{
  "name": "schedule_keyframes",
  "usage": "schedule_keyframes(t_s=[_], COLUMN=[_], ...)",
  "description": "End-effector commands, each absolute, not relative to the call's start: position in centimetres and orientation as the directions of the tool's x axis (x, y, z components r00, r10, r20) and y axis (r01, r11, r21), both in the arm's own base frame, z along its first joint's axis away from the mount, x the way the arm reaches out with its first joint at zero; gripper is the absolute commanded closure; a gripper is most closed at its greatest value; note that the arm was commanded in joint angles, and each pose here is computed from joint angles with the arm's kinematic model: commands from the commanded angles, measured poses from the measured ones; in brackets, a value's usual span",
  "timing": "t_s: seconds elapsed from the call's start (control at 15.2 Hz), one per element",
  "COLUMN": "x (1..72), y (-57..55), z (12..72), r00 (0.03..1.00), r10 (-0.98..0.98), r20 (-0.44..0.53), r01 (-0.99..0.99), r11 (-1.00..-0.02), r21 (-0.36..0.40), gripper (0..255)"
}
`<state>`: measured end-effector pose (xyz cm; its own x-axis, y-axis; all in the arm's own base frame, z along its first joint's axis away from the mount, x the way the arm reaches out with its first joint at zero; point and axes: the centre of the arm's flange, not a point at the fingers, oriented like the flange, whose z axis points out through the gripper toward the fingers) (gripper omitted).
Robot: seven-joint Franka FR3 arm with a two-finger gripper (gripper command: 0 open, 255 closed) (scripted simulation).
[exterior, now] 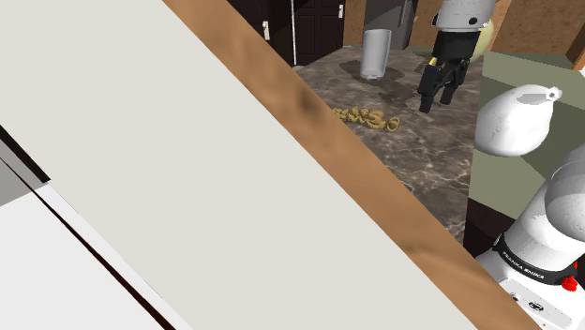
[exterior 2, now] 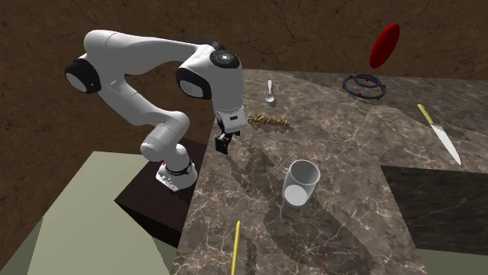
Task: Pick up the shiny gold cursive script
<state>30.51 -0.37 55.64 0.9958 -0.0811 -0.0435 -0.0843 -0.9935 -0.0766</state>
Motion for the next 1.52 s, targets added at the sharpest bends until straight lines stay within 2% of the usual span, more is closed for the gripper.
schedule_keyframes(t_s=[0.0,0.99,1.45], x=[30.5,36.7,36.7], y=[-0.4,17.0,17.0], z=[55.6,60.5,56.5], r00=[0.996,0.996,0.996], r10=[-0.081,0.008,0.008], r20=[-0.044,0.094,0.094], r01=[-0.084,0.008,0.008], r11=[-0.993,-1.0,-1.0], r21=[-0.077,0.0,0.0], gripper=[0,0,0])
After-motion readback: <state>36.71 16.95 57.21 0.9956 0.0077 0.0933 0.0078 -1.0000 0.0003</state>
